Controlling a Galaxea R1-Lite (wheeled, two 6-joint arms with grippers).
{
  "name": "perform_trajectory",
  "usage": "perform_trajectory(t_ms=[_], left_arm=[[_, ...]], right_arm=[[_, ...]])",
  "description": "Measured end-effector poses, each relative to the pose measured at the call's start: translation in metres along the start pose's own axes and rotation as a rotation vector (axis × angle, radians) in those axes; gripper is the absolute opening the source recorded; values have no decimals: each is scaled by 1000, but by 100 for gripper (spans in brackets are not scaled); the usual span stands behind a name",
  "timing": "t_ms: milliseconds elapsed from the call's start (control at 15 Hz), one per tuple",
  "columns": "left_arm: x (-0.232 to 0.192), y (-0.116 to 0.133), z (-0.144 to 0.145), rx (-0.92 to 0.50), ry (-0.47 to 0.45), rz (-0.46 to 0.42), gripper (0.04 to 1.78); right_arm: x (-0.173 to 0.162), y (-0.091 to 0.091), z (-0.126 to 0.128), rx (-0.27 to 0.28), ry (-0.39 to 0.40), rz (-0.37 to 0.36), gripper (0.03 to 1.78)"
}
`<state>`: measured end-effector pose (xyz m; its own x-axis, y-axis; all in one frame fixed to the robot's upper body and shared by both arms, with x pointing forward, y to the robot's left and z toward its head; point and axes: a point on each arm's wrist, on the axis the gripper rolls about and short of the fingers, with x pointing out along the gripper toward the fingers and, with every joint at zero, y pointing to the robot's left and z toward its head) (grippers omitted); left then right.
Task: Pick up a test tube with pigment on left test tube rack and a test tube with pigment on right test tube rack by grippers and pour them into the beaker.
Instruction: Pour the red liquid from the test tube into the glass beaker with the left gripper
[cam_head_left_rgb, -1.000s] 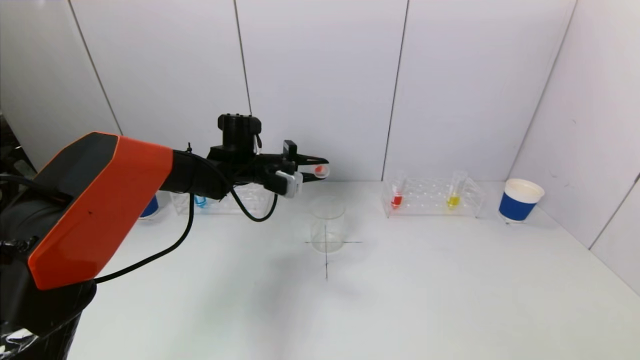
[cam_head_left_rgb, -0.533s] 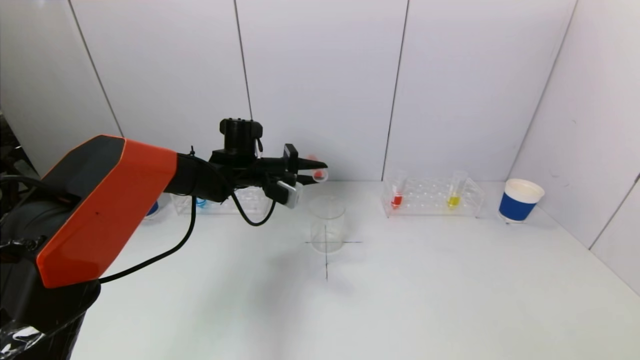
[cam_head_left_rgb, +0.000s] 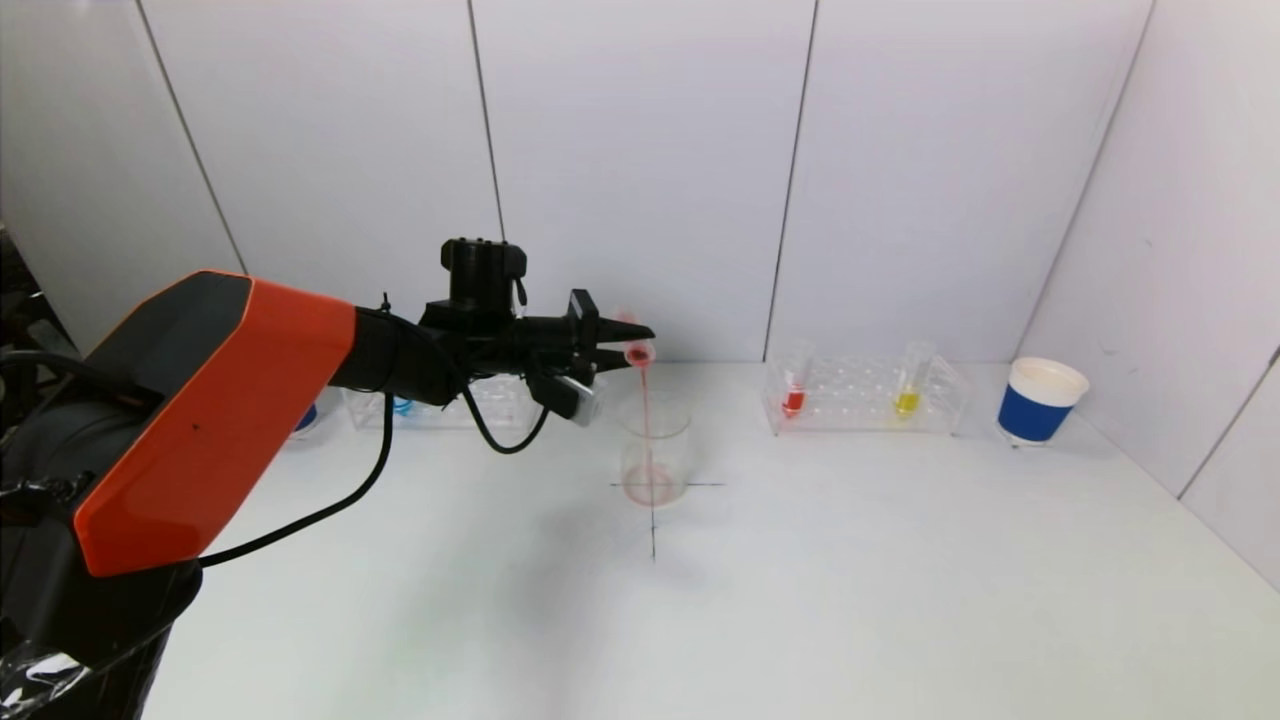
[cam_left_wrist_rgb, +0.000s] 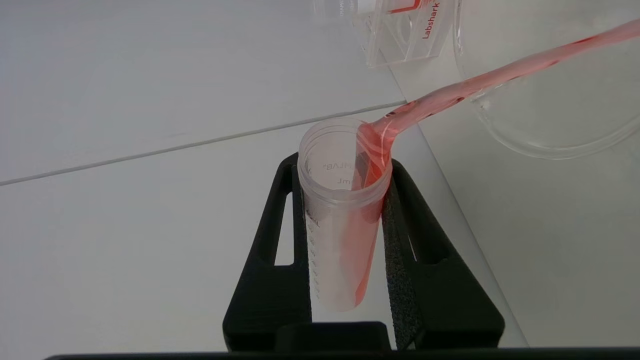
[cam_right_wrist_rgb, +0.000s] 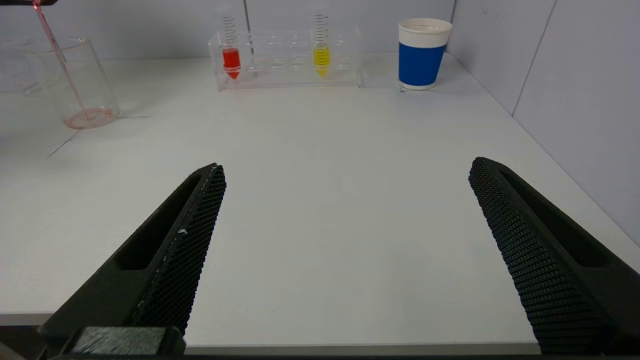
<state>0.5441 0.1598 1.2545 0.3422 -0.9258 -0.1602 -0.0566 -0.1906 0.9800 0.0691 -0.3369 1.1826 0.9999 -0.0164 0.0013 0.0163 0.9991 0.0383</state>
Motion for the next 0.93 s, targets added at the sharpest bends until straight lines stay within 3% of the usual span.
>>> perform_trajectory(t_ms=[933], left_arm=[[2, 7, 3, 93, 21, 4, 44]], right_arm=[[0, 0, 0, 0, 0, 0, 177]])
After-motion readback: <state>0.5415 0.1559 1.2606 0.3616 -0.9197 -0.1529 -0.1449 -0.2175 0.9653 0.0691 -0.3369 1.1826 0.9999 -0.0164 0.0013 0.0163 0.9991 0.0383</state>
